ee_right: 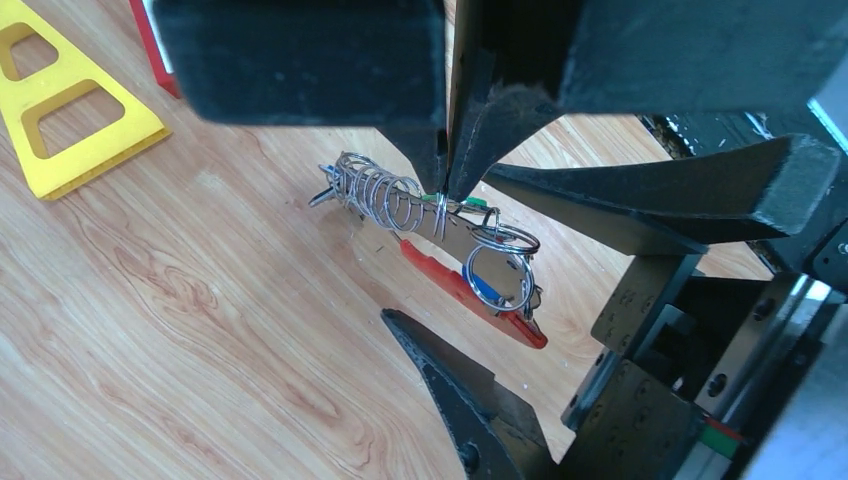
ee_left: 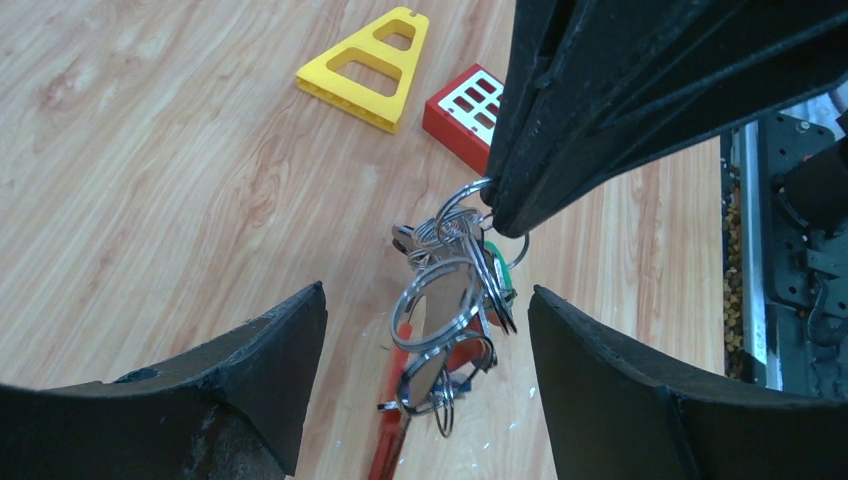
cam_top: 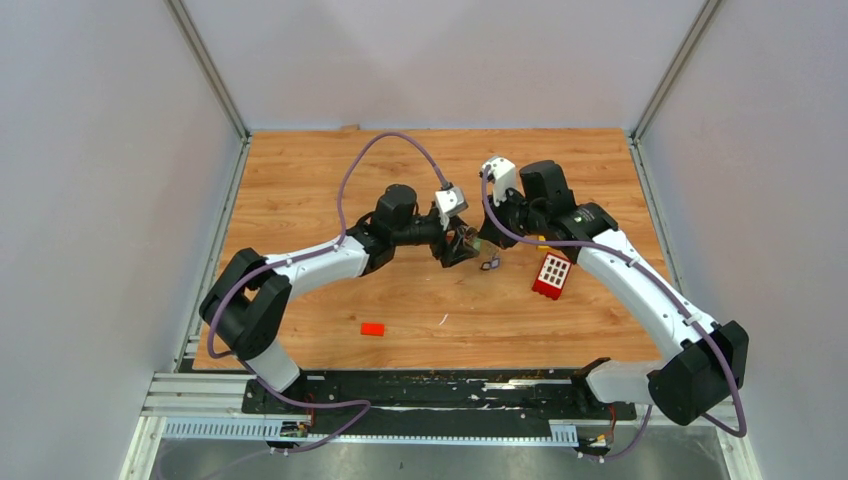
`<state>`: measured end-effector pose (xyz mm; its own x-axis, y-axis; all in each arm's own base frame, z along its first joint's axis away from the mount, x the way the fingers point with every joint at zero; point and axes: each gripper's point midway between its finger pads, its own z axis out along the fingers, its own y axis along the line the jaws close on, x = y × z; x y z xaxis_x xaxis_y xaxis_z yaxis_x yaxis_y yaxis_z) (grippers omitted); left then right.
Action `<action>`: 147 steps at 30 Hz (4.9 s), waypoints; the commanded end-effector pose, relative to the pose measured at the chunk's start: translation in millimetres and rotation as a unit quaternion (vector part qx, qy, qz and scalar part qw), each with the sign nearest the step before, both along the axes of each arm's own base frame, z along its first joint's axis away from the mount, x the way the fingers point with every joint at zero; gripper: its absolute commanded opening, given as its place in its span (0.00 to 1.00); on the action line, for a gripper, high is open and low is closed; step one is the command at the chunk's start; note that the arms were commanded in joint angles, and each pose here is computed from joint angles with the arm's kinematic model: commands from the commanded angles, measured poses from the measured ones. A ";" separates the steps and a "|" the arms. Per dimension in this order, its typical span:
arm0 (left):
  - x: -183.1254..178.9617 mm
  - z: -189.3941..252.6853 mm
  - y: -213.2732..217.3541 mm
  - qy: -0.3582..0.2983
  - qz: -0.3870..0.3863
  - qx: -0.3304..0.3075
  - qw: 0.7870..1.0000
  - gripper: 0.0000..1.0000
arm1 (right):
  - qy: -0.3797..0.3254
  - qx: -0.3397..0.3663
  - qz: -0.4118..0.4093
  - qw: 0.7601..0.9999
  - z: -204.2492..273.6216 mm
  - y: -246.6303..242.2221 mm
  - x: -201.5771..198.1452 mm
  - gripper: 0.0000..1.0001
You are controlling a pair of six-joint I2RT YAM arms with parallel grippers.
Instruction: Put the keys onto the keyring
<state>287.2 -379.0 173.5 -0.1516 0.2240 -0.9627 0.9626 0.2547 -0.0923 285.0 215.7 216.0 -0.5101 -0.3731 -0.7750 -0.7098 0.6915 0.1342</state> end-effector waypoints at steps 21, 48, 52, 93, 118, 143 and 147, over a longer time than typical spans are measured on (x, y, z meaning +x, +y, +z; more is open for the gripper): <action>14.4 19.3 -10.8 0.009 0.036 -0.028 0.999 0.00 | -0.010 0.070 0.001 0.998 20.9 6.8 6.3 0.00; -3.9 -4.4 17.3 -0.114 -0.029 0.086 0.989 0.00 | 0.026 0.151 0.066 0.986 35.4 2.7 -10.3 0.00; -4.8 -2.4 16.5 -0.114 -0.033 0.086 0.989 0.00 | 0.028 0.151 0.072 0.986 35.9 3.3 -11.5 0.00; -59.7 70.3 19.6 -0.080 -0.207 0.017 0.975 0.62 | -0.110 0.109 0.273 0.949 8.5 5.3 -54.4 0.00; -48.0 47.0 -3.3 -0.015 -0.203 0.002 0.979 0.49 | -0.118 0.097 0.302 0.941 2.8 8.5 -66.1 0.00; -56.2 62.5 -1.4 -0.006 -0.193 -0.033 0.981 0.52 | -0.121 0.073 0.266 0.954 -4.2 2.4 -54.1 0.00; -60.4 59.2 0.5 0.001 -0.197 -0.033 0.980 0.52 | -0.121 0.072 0.263 0.954 -4.3 2.1 -52.7 0.00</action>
<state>238.2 -379.5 205.2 -0.0880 0.2654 -0.9601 0.9870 -0.1072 -0.1201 224.6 215.4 195.1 -0.1537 -0.4382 -0.8856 -0.9749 0.2133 0.0637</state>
